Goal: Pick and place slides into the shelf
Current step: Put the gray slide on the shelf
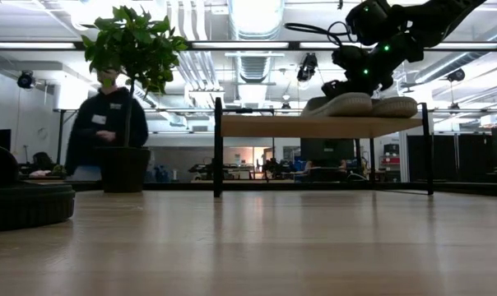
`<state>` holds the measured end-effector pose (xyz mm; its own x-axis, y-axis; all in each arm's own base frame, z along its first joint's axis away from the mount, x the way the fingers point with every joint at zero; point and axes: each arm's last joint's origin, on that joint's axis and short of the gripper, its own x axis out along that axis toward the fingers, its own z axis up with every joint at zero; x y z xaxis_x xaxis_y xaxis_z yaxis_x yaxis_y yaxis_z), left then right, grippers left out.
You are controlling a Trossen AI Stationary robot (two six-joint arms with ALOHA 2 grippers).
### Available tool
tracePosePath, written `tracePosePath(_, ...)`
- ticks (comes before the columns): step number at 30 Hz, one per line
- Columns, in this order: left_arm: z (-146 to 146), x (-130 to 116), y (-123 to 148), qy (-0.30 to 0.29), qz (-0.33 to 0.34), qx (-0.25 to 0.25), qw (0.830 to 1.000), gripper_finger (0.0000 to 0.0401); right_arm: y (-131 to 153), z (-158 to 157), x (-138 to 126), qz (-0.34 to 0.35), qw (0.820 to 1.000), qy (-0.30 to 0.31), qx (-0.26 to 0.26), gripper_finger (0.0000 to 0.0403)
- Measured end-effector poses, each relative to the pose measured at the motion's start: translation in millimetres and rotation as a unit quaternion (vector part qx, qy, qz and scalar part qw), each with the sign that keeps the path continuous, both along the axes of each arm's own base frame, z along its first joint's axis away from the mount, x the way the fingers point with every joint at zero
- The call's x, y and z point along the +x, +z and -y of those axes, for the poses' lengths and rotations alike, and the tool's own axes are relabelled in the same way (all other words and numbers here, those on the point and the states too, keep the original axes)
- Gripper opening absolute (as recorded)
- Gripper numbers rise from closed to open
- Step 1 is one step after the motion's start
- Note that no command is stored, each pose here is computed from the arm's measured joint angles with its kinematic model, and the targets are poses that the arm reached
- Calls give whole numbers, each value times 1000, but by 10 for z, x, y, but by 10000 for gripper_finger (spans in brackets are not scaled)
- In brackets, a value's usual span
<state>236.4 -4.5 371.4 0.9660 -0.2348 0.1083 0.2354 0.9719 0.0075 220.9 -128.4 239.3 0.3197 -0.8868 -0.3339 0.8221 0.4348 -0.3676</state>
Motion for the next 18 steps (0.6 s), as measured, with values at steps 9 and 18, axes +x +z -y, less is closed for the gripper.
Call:
tracePosePath(9,0,0,0,0,0,0,1000,215,-14,-20,-31,21,999,-7,27,115)
tracePosePath(18,0,0,-1,0,0,0,1000,215,87,-144,-128,40,998,-1,38,160)
